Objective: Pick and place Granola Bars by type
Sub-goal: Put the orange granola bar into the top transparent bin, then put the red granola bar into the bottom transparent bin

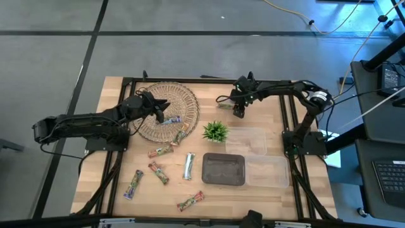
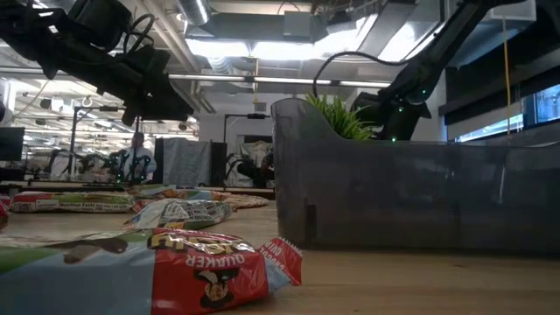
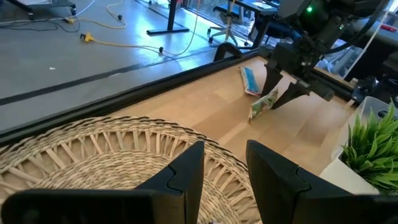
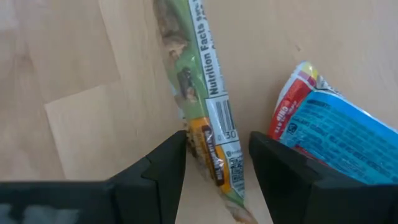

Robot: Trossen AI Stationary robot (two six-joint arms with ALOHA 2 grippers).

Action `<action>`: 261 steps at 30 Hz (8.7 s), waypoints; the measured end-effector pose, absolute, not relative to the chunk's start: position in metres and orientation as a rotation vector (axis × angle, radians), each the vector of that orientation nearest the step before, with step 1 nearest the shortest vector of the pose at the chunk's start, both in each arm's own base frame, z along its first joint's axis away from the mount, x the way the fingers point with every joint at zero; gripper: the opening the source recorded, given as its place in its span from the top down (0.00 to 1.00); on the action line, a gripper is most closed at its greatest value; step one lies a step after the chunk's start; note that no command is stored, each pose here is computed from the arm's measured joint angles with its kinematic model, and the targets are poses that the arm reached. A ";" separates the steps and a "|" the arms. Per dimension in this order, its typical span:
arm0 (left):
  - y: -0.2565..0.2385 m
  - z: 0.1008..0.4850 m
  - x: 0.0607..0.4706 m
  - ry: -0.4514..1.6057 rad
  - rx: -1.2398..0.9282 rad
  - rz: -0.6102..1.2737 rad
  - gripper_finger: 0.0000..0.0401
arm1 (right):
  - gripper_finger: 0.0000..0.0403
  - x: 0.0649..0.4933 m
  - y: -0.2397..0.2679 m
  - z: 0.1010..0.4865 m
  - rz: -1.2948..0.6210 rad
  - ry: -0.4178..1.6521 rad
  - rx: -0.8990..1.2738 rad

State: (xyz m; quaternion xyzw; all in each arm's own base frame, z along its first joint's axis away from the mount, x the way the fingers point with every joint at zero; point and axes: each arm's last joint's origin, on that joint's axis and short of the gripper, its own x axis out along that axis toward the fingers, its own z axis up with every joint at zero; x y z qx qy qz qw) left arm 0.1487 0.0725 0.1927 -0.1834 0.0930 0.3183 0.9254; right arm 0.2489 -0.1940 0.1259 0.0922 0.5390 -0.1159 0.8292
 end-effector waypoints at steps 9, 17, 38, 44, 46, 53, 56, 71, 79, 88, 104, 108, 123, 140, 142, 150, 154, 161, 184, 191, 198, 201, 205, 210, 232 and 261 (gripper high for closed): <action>0.073 0.193 0.148 0.186 -0.368 0.690 0.72 | 0.69 0.249 -0.194 0.125 -0.247 1.146 0.194; 0.073 0.193 0.148 0.186 -0.368 0.690 0.72 | 0.83 0.249 -0.193 0.125 -0.245 1.153 0.198; 0.074 0.193 0.148 0.183 -0.364 0.708 0.72 | 0.84 0.211 -0.156 0.219 -0.362 1.011 0.362; 0.074 0.193 0.148 0.183 -0.364 0.708 0.72 | 0.85 0.193 -0.111 0.261 -0.282 0.907 0.483; 0.074 0.193 0.148 0.183 -0.364 0.708 0.72 | 0.84 0.187 -0.094 0.271 -0.259 0.894 0.520; 0.074 0.193 0.148 0.182 -0.365 0.708 0.72 | 0.86 0.170 -0.038 0.286 -0.137 0.969 0.635; 0.074 0.193 0.148 0.182 -0.365 0.708 0.72 | 0.86 0.168 -0.022 0.286 -0.126 1.007 0.634; 0.074 0.192 0.148 0.180 -0.375 0.707 0.72 | 0.85 0.181 0.006 0.222 -0.205 1.187 0.510; 0.074 0.192 0.148 0.180 -0.374 0.708 0.72 | 0.84 0.194 0.006 0.194 -0.208 1.219 0.501; 0.074 0.192 0.148 0.180 -0.374 0.709 0.72 | 0.83 0.198 0.006 0.188 -0.201 1.251 0.477; 0.074 0.192 0.148 0.180 -0.373 0.709 0.72 | 0.68 0.198 0.007 0.192 -0.187 1.268 0.493; 0.074 0.192 0.148 0.180 -0.373 0.709 0.72 | 0.60 0.204 0.003 0.214 -0.183 1.244 0.478; 0.074 0.192 0.148 0.180 -0.373 0.709 0.72 | 0.55 0.225 -0.055 0.319 -0.543 0.878 0.115; 0.074 0.192 0.148 0.181 -0.372 0.709 0.72 | 0.55 0.222 -0.198 0.305 -0.720 0.887 0.579; 0.074 0.192 0.148 0.180 -0.373 0.709 0.72 | 0.55 0.226 -0.213 0.294 -0.718 0.915 0.620; 0.074 0.192 0.148 0.181 -0.372 0.709 0.72 | 0.50 0.248 -0.248 0.247 -0.623 1.113 0.530; 0.074 0.192 0.148 0.180 -0.373 0.709 0.72 | 0.50 0.256 -0.250 0.242 -0.451 1.178 0.377; 0.074 0.192 0.148 0.180 -0.374 0.709 0.72 | 0.49 0.263 -0.245 0.242 -0.319 1.201 0.202; 0.074 0.193 0.148 0.180 -0.372 0.709 0.72 | 0.22 0.271 -0.237 0.236 -0.165 1.307 -0.088; 0.074 0.193 0.148 0.181 -0.371 0.709 0.72 | 0.22 0.277 -0.237 0.211 -0.092 1.406 -0.071; 0.074 0.193 0.148 0.184 -0.364 0.708 0.72 | 0.22 0.286 -0.239 0.184 -0.085 1.544 -0.167; 0.074 0.193 0.148 0.184 -0.364 0.708 0.72 | 0.22 0.290 -0.239 0.173 -0.066 1.581 -0.193; 0.074 0.193 0.148 0.184 -0.364 0.708 0.72 | 0.22 0.294 -0.238 0.164 -0.014 1.599 -0.232; 0.074 0.193 0.148 0.183 -0.364 0.708 0.72 | 0.22 0.296 -0.240 0.156 -0.007 1.603 -0.235; 0.074 0.193 0.148 0.190 -0.347 0.706 0.72 | 0.64 0.298 -0.241 0.133 0.026 1.662 -0.208; 0.074 0.193 0.148 0.189 -0.349 0.702 0.72 | 0.80 0.276 -0.165 0.286 -0.071 1.336 0.037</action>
